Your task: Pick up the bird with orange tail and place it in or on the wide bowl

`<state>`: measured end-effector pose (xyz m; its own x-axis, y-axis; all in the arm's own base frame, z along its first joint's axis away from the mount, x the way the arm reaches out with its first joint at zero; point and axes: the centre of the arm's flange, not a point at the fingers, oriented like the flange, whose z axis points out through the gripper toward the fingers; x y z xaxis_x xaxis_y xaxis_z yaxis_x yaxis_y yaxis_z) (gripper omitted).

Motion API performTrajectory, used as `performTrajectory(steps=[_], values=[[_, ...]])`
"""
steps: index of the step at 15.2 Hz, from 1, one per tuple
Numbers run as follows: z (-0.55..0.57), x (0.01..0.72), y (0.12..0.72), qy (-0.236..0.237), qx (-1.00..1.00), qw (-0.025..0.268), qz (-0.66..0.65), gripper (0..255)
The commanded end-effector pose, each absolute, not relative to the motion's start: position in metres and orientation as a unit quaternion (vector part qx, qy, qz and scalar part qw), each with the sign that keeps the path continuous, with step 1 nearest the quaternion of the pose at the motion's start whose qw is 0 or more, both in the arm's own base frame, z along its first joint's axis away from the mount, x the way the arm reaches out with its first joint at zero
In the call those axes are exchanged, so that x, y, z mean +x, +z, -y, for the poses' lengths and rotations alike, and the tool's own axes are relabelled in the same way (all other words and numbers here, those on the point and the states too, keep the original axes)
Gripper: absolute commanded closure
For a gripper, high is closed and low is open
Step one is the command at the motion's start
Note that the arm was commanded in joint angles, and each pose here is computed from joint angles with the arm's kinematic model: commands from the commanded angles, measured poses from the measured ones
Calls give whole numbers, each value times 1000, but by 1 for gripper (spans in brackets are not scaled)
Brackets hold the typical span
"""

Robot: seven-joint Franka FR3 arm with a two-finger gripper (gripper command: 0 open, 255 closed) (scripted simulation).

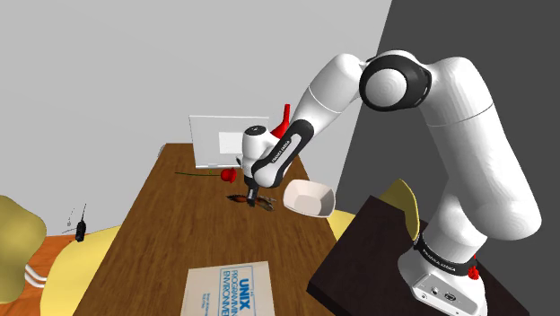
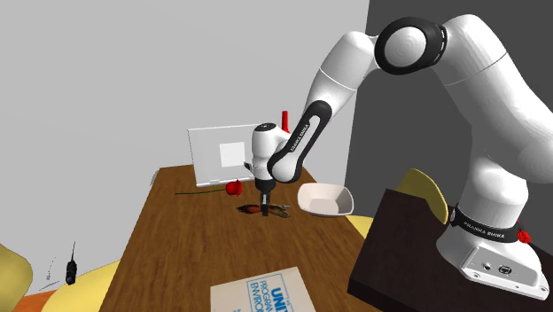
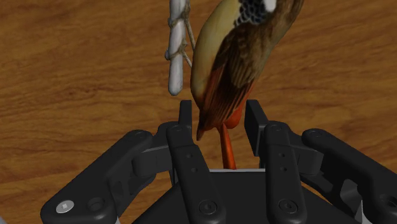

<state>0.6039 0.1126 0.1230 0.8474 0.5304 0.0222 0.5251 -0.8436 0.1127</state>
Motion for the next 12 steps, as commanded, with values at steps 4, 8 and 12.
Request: performTrajectory(steps=[4,8,12], values=[[-113,604,123,26,960,51,-275,255],[-113,604,128,26,960,51,-275,255],[-113,604,149,26,960,51,-275,255]])
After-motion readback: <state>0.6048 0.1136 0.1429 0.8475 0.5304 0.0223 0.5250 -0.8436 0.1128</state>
